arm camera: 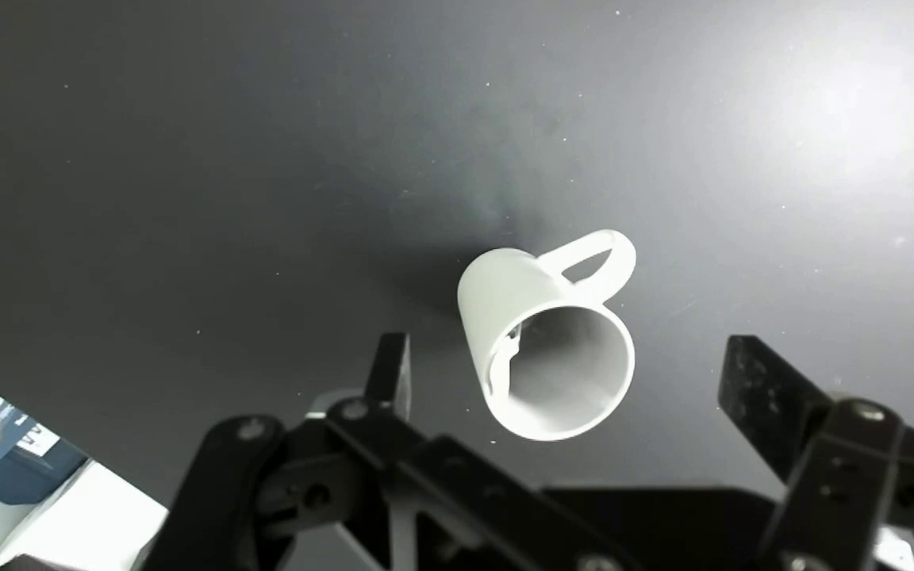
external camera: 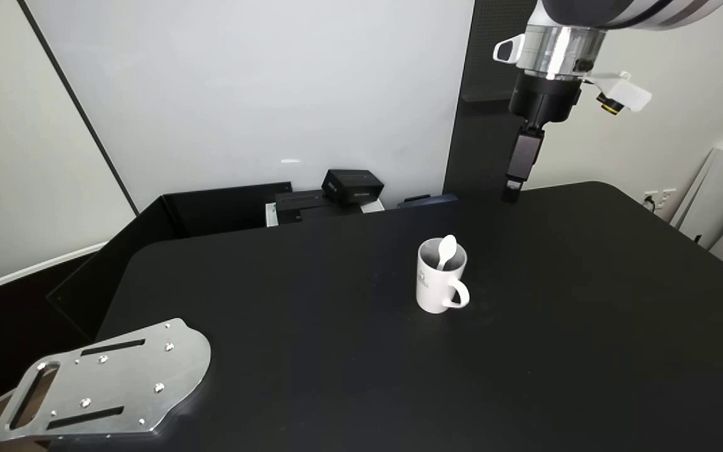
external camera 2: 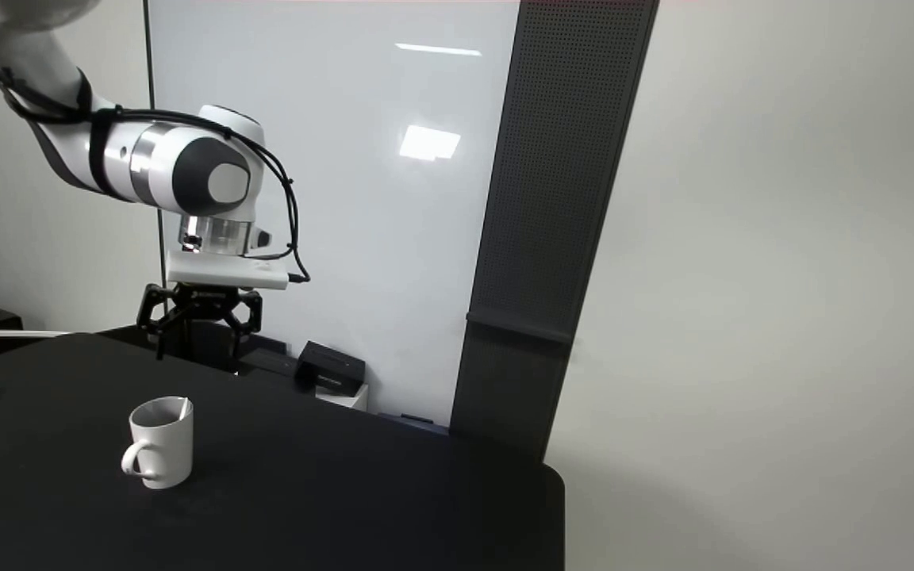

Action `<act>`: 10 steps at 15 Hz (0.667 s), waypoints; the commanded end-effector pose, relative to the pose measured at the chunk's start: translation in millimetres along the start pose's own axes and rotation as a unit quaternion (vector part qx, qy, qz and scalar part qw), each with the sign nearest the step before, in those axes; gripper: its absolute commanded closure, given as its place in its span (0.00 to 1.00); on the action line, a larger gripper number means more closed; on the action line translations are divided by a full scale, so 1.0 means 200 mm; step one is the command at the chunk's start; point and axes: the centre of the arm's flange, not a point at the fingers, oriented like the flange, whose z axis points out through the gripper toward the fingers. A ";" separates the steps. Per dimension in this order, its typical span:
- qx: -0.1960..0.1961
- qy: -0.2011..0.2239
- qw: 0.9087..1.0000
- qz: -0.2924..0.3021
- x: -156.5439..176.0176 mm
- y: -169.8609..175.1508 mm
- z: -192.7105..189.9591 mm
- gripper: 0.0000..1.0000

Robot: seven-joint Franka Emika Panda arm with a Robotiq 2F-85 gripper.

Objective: Remove the white spoon from the white mug

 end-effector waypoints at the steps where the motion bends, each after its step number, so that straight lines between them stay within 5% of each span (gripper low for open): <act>1: -0.010 0.000 1.000 -0.002 0.08 0.11 0.02 0.00; 10: -0.004 0.002 1.000 -0.008 0.21 0.20 0.13 0.00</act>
